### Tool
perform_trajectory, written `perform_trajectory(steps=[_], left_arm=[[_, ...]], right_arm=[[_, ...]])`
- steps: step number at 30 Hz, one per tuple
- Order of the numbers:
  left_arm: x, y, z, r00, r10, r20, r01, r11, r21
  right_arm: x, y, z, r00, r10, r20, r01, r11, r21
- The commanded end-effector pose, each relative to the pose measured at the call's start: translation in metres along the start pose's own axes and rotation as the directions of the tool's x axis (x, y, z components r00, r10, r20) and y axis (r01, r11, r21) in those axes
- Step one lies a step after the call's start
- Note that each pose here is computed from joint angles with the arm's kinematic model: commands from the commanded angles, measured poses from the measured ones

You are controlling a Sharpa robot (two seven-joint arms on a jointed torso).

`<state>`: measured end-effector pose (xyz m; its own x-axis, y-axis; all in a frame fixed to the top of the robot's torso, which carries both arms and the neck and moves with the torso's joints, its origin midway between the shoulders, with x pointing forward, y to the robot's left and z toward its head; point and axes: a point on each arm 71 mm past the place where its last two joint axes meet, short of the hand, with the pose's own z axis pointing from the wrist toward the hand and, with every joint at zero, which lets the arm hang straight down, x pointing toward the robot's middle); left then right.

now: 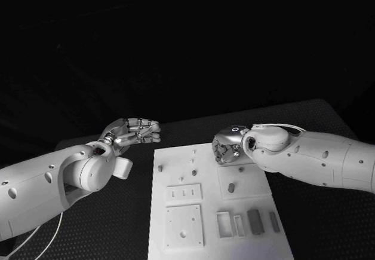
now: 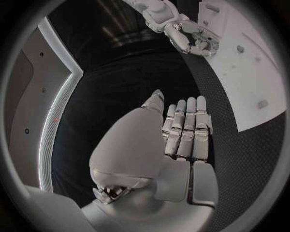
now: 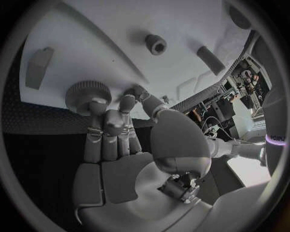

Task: Assemble the parts on the task board

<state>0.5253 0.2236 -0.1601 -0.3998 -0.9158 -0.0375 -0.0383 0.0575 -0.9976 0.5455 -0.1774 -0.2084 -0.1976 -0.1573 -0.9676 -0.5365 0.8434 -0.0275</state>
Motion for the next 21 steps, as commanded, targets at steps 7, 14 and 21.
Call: perform_trajectory(steps=[7,14,21], left_arm=[[0.0010,-0.0017,0.0002,1.000,-0.005,-0.012,0.006,1.000,0.010],[0.0005,-0.0017,-0.0001,1.000,-0.005,-0.009,0.005,1.000,0.010],[0.0003,-0.0017,0.0001,1.000,-0.005,-0.007,0.005,1.000,0.010]], right_arm=[[0.013,0.000,-0.001,0.998,-0.035,-0.044,0.036,0.999,0.007],[0.007,0.004,-0.002,0.997,-0.063,0.033,0.062,0.998,0.012],[-0.001,0.012,-0.004,0.986,-0.095,0.139,0.093,0.995,0.016]])
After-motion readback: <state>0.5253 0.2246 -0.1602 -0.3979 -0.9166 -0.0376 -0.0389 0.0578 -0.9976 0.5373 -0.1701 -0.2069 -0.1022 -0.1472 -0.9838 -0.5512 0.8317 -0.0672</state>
